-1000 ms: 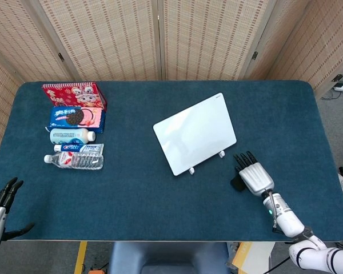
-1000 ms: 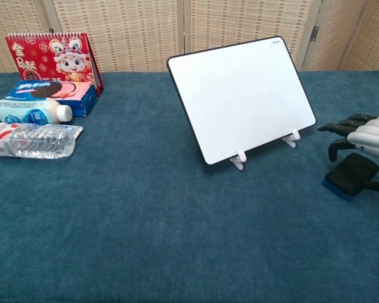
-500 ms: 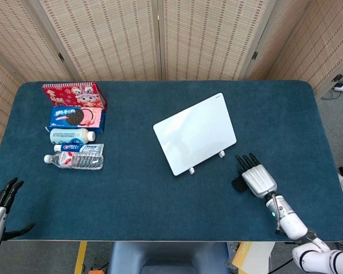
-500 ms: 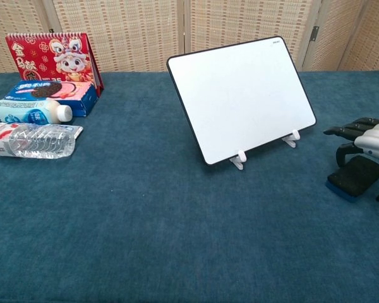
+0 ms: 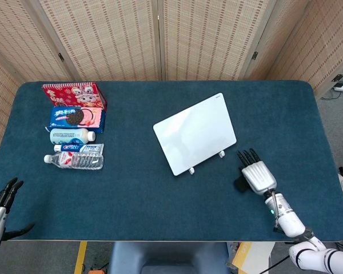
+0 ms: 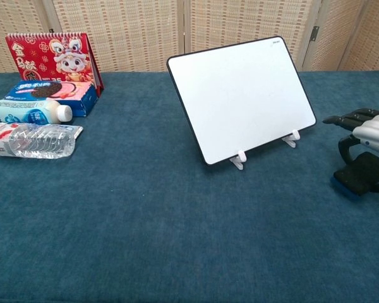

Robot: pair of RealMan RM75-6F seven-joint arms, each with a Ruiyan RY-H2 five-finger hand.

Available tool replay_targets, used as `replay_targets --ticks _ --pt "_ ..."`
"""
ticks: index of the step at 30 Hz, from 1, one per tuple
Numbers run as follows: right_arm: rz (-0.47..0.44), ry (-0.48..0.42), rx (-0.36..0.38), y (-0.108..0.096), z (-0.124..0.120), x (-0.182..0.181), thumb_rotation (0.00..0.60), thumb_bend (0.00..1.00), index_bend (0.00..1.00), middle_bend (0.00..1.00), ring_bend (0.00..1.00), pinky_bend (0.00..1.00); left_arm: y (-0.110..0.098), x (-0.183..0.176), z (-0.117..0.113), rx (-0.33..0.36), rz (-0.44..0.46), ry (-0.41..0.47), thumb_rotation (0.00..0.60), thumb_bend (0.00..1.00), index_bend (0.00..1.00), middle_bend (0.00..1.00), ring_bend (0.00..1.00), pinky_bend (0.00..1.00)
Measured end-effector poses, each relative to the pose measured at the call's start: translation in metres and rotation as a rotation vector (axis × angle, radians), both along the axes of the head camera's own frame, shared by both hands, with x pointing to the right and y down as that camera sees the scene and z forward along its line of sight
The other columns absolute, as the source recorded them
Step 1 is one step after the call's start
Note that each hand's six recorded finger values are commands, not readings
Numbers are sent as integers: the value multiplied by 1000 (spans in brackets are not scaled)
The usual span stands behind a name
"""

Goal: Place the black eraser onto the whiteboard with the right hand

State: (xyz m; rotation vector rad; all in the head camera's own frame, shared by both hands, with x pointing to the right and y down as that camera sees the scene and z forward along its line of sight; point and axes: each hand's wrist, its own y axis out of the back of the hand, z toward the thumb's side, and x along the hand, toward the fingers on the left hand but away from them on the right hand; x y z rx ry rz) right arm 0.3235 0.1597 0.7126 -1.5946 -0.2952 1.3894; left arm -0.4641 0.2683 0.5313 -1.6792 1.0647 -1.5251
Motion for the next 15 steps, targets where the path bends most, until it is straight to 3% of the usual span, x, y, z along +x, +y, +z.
replay_targets --ticks 8,15 --pt "77 -95 103 -17 -24 -1 600 116 581 0 14 0 0 1 1 -2 1 -2 593 58 0 67 183 378" --pt "121 -159 214 -30 -26 -17 600 116 581 9 14 0 1 3 3 -9 6 -2 591 58 0 67 183 378"
